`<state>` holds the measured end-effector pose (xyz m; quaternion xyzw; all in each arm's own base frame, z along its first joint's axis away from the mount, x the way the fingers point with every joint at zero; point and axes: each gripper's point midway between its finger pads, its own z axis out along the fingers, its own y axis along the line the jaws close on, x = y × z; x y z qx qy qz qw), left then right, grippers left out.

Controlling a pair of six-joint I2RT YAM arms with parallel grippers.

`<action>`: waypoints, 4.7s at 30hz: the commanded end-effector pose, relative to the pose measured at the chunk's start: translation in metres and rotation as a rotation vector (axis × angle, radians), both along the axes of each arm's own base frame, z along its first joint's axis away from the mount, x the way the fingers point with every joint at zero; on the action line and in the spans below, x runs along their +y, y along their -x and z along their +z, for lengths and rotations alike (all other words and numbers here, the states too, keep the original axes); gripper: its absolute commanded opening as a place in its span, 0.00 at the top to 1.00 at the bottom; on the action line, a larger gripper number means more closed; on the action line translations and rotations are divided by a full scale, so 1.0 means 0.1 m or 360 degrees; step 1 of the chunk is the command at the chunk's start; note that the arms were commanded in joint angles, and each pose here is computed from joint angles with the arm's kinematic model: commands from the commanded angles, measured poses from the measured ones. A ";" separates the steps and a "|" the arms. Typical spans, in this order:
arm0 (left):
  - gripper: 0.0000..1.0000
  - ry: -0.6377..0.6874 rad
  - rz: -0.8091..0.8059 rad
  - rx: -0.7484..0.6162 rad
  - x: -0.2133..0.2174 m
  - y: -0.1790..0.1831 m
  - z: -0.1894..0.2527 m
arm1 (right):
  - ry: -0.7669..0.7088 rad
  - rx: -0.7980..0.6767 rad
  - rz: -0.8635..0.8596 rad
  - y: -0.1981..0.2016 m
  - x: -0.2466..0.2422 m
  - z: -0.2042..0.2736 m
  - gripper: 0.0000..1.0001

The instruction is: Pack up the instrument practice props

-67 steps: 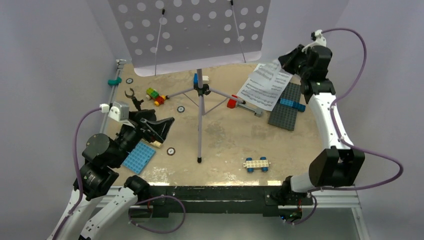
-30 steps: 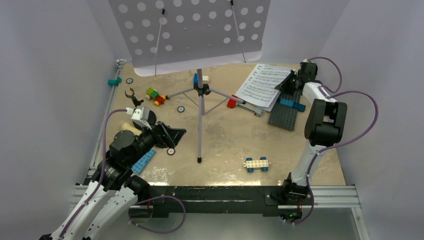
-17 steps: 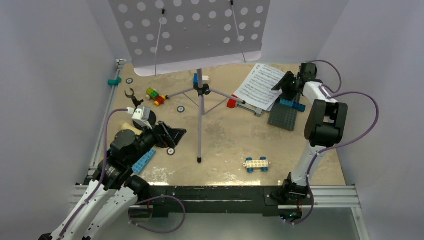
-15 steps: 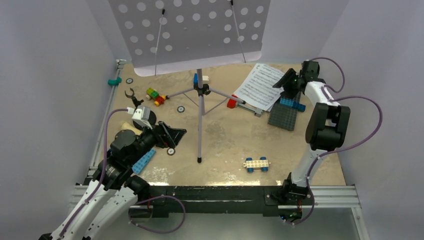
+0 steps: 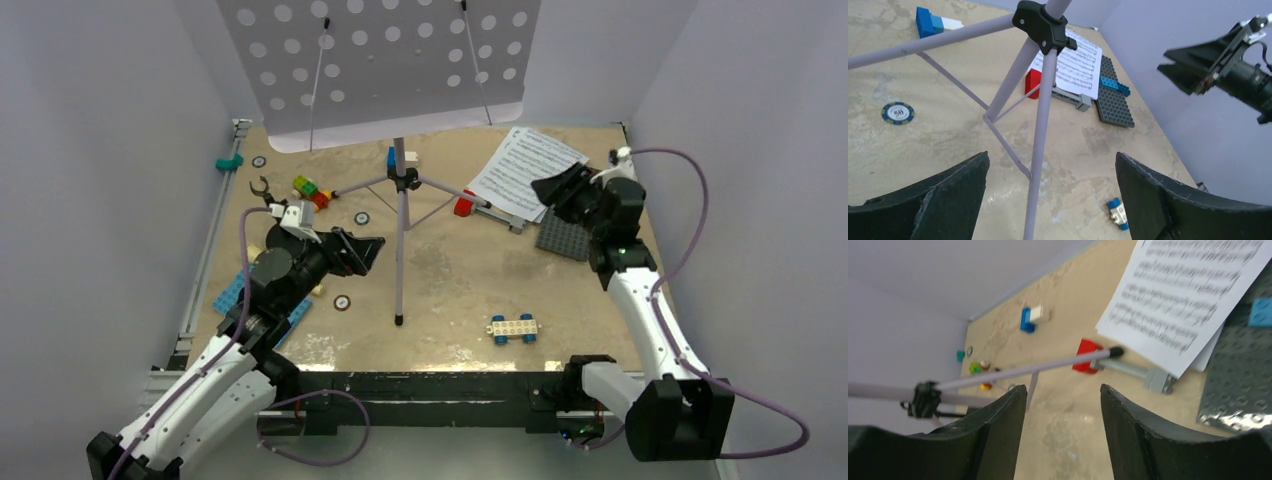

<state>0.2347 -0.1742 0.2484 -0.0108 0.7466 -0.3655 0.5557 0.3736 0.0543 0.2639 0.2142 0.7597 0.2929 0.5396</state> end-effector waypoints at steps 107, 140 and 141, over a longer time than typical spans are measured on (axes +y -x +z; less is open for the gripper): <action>0.24 -0.0542 0.0483 -0.1777 -1.00 -0.98 1.62 | -0.0080 -0.0019 0.0752 1.55 1.11 -0.84 0.47; 1.00 -0.0663 0.0668 -0.1618 -1.06 -1.38 1.55 | -0.0085 -0.0045 0.0772 1.57 1.12 -0.77 0.46; 1.00 -0.0645 0.0649 -0.1625 -1.05 -1.35 1.57 | -0.0081 -0.0051 0.0776 1.57 1.12 -0.75 0.46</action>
